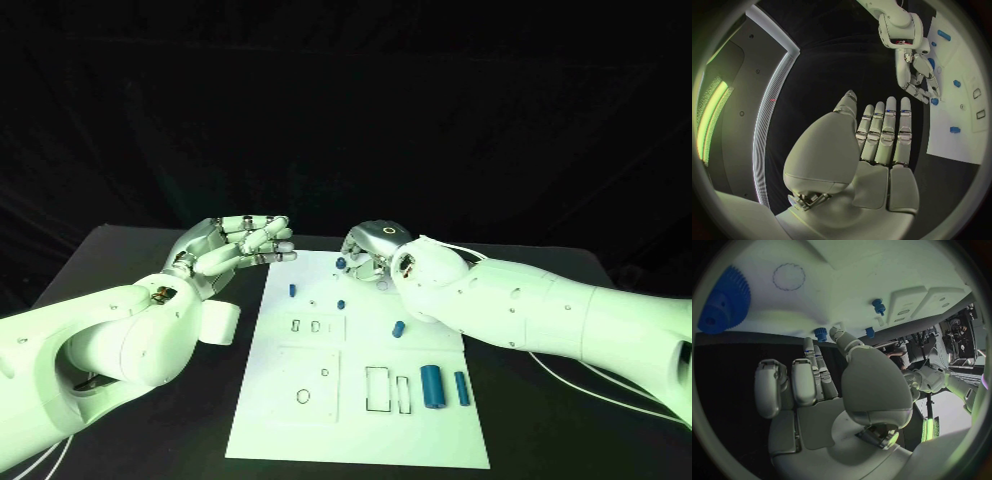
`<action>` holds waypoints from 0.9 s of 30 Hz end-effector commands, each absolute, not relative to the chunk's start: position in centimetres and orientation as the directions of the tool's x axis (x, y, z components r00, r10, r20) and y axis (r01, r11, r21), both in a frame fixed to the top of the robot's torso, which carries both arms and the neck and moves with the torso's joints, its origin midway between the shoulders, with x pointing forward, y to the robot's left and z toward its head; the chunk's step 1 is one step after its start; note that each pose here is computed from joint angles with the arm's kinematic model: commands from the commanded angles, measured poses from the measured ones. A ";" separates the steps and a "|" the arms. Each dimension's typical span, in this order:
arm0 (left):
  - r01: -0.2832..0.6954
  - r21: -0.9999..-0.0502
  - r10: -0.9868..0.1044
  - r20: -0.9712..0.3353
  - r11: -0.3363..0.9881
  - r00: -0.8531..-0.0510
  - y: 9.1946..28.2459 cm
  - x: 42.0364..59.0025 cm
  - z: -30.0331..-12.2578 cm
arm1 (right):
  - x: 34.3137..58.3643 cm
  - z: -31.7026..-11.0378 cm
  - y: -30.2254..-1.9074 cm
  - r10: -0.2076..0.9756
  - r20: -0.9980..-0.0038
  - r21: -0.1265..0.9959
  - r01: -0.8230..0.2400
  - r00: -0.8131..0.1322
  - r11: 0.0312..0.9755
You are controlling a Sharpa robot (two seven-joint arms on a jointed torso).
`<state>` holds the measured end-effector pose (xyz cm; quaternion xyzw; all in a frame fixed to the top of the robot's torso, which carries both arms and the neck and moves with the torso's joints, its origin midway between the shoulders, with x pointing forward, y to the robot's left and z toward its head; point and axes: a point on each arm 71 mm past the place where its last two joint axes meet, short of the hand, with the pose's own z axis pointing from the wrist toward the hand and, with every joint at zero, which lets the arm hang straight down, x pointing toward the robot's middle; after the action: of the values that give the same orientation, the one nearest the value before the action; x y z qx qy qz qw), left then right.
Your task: Assemble the parts on the task board
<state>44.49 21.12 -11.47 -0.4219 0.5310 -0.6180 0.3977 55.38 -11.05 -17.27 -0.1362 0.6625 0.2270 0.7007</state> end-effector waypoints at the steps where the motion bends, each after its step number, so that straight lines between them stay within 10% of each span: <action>1: 0.045 -0.991 -0.934 0.106 -0.129 -0.342 21.1 44.5 -11.3 | 55.0 -16.5 -12.5 0.179 -0.983 0.140 -0.488 0.034 0.861; 15: 0.043 -0.991 -0.937 0.104 -0.125 -0.334 21.5 44.9 -11.5 | 53.4 -14.6 -23.1 0.333 -0.931 0.363 -0.296 -0.150 0.883; 27: 0.042 -0.991 -0.937 0.104 -0.125 -0.335 21.5 45.0 -11.6 | 54.0 -16.0 -24.2 0.287 -0.935 0.335 -0.251 -0.207 0.908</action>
<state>45.07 21.80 -11.68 -0.4258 0.5304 -0.6126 0.4025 53.93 -24.42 -15.32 0.0150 0.7255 0.2169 0.6530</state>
